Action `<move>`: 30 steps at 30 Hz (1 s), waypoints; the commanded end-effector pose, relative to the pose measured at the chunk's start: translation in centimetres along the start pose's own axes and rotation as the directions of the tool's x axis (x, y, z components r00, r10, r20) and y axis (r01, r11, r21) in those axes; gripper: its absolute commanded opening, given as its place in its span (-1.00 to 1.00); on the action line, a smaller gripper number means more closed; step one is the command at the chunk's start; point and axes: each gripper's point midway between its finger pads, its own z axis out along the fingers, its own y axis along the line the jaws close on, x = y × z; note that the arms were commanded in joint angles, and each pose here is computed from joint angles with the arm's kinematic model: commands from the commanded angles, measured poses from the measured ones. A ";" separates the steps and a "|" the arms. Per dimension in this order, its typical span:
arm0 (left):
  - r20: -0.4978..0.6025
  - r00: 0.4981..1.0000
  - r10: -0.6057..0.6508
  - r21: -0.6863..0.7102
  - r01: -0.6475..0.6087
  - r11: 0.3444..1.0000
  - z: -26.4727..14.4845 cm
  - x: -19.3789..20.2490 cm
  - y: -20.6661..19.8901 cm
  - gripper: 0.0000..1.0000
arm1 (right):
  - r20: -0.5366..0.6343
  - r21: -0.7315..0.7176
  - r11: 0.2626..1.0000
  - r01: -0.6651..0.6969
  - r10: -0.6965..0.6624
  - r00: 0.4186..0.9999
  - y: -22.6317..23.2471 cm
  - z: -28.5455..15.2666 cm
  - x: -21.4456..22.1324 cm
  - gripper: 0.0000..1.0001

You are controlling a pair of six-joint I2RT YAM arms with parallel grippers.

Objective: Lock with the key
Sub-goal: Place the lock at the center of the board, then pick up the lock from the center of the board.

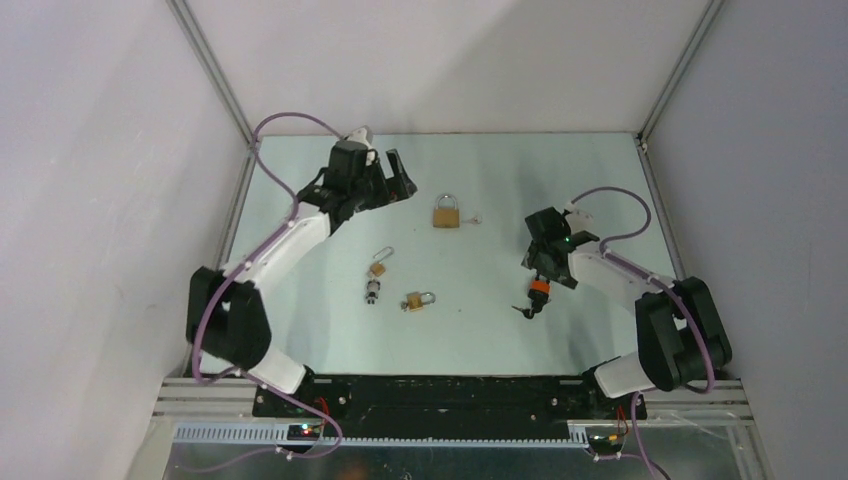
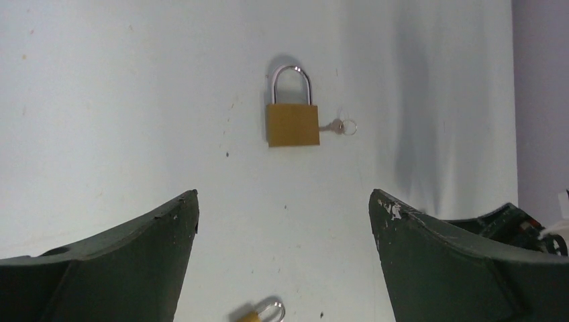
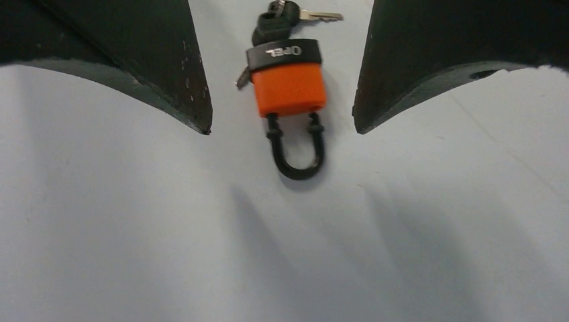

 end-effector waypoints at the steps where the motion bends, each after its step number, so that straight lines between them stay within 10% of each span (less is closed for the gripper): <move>1: 0.036 0.999 0.034 0.019 -0.035 0.999 -3.4 0.7 0.4 0.99 | 0.016 0.002 0.997 -0.077 0.077 0.997 -1.0 -0.1 0.3 0.60; 27: 0.027 1.000 -0.002 0.069 0.001 0.998 -9.4 7.0 3.0 0.92 | -0.066 -0.001 0.998 -0.062 0.062 0.996 -0.3 0.6 4.5 0.07; 30: 0.025 1.000 0.000 0.081 -0.002 0.997 -9.6 7.2 2.7 0.92 | -0.101 -0.064 0.994 -0.084 0.077 0.992 0.7 0.6 5.1 -0.43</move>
